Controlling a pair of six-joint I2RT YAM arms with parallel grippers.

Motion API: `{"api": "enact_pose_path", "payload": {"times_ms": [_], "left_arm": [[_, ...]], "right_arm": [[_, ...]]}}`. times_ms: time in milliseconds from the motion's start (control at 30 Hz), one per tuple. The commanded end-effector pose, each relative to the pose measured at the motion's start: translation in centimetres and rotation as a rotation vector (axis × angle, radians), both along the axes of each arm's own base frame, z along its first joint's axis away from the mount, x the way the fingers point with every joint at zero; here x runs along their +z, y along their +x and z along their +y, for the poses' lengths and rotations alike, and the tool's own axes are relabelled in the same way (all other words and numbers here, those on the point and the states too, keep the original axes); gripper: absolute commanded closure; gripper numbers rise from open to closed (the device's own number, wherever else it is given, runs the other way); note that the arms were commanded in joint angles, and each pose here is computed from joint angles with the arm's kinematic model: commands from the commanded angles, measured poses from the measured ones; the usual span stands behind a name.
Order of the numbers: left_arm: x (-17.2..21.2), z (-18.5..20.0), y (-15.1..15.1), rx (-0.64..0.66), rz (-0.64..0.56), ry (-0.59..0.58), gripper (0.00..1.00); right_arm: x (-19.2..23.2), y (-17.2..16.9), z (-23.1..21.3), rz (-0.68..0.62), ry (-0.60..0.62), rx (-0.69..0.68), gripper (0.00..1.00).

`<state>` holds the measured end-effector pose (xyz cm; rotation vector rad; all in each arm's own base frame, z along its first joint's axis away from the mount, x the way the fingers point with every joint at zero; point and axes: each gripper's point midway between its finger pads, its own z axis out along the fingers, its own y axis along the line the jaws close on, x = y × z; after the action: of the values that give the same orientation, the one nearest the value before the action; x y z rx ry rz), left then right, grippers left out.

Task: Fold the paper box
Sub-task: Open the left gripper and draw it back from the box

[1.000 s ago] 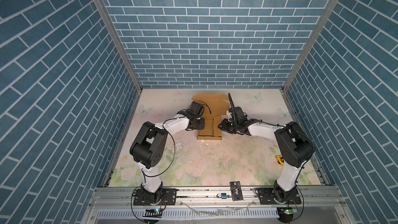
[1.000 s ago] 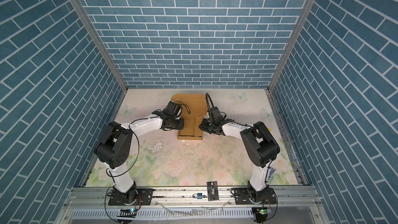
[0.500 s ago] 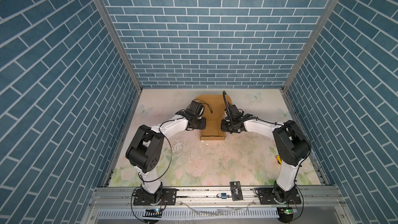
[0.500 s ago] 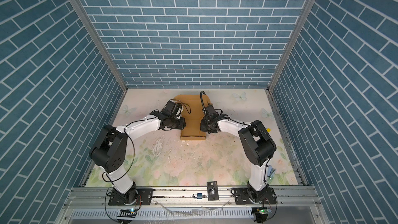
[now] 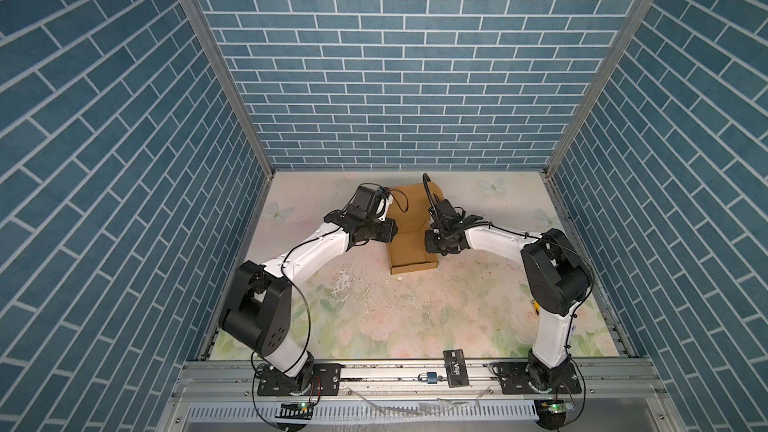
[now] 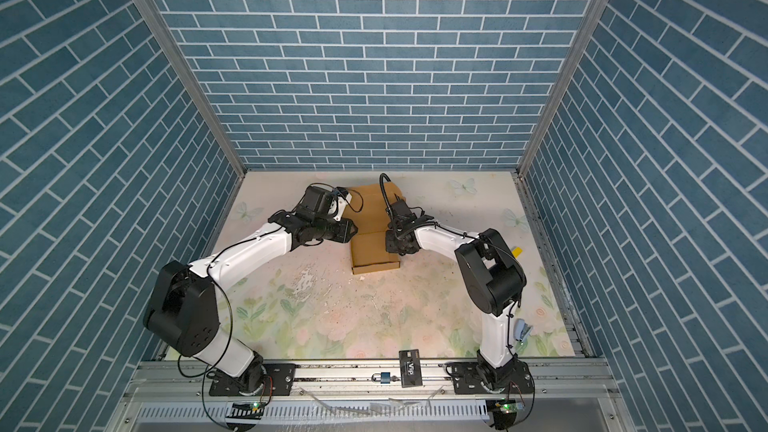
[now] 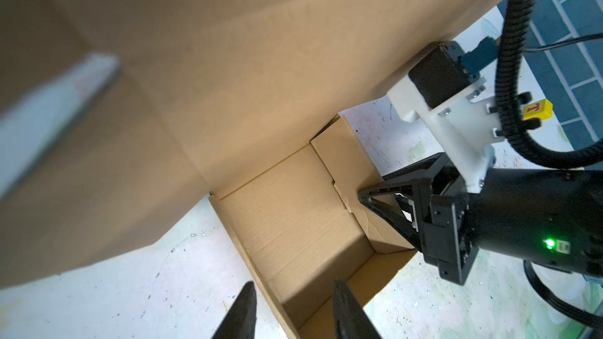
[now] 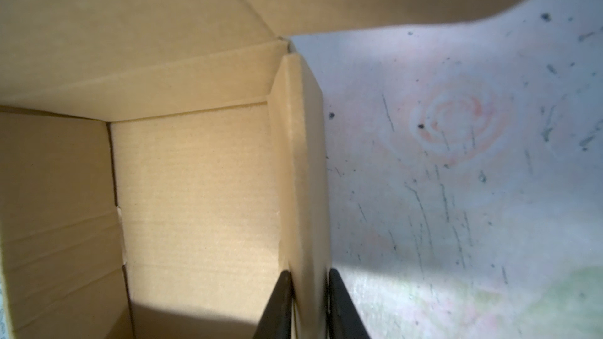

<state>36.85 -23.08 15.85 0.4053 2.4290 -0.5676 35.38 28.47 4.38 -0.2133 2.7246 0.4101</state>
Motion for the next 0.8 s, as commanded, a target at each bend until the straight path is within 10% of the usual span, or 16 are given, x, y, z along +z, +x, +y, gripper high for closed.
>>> {"api": "enact_pose_path", "payload": {"times_ms": [0,767], "left_arm": [[1.7,1.1,0.5,-0.019,-0.049,0.009,0.59],[4.8,15.4,4.3,0.283,-0.137,-0.036,0.54]], "right_arm": [[-1.7,-0.5,-1.1,0.029,-0.1,0.023,0.8],[-4.8,-0.2,-2.3,0.044,-0.217,0.056,0.85]]}}
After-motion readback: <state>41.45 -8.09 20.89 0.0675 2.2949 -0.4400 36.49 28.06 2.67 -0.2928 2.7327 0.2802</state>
